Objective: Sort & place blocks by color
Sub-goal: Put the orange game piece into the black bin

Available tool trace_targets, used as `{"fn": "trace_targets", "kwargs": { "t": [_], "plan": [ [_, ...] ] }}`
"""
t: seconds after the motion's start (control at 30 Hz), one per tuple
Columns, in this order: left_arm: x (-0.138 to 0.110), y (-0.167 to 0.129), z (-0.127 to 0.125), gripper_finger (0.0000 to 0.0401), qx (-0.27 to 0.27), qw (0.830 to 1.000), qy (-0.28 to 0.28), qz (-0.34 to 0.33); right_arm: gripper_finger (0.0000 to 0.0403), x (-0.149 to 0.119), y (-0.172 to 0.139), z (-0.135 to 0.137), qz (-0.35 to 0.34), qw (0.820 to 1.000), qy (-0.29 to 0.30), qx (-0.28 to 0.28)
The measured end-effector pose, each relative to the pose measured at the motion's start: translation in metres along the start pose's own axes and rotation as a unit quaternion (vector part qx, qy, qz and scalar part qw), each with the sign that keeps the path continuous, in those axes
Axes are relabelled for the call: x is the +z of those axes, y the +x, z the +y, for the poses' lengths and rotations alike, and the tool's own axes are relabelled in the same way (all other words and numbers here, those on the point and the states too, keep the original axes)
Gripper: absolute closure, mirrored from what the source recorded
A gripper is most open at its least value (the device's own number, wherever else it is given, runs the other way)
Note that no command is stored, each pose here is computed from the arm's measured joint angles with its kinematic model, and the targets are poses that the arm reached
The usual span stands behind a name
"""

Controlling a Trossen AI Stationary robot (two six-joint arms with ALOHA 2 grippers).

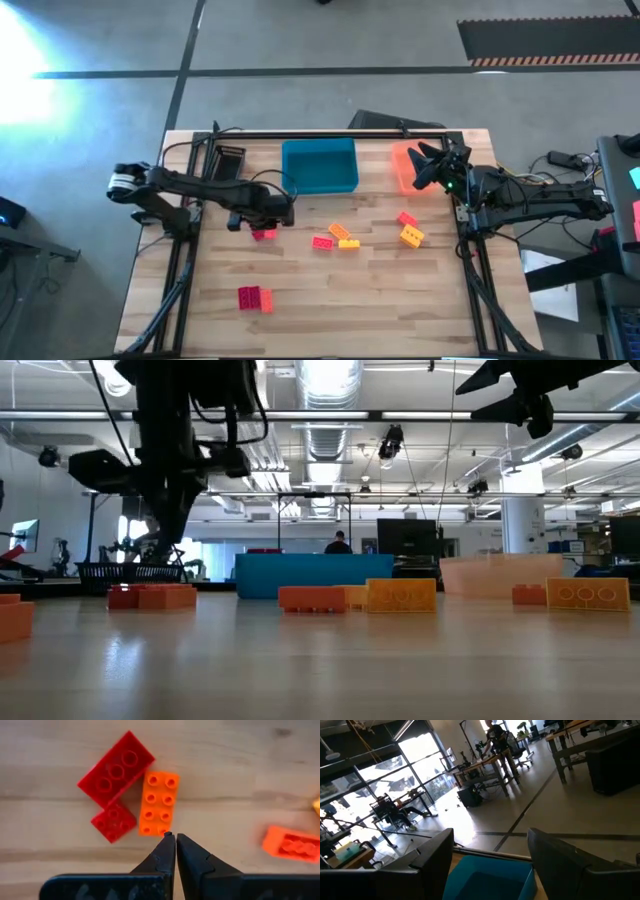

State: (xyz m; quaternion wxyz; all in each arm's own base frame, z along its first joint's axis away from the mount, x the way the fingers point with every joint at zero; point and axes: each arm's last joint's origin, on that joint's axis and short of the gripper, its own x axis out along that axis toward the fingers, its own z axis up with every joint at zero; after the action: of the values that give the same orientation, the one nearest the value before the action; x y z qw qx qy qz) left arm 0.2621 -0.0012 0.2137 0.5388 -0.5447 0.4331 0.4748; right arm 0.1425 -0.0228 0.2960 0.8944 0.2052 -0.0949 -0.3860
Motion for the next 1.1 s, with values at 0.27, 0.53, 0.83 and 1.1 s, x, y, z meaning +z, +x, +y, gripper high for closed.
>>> {"fn": "trace_targets", "kwargs": {
  "t": [0.27, 0.53, 0.83, 1.1],
  "plan": [
    [0.003, 0.021, -0.003, 0.0387, 0.035, 0.999, 0.038, -0.002, 0.0161, 0.0, 0.0, 0.0, 0.0, 1.0, 0.0, 0.0],
    [0.002, 0.036, -0.007, 0.0273, 0.053, 0.997, 0.065, 0.001, 0.0161, 0.0, 0.0, 0.0, 0.0, 1.0, 0.0, -0.001],
    [0.002, 0.046, -0.01, 0.021, 0.059, 0.994, 0.092, 0.003, 0.0161, 0.0, 0.0, 0.0, -0.002, 1.0, 0.0, -0.003],
    [0.002, 0.056, -0.011, 0.0209, 0.072, 0.993, 0.096, -0.006, 0.0161, 0.0, 0.0, 0.0, -0.002, 1.0, 0.0, -0.004]
  ]
}}
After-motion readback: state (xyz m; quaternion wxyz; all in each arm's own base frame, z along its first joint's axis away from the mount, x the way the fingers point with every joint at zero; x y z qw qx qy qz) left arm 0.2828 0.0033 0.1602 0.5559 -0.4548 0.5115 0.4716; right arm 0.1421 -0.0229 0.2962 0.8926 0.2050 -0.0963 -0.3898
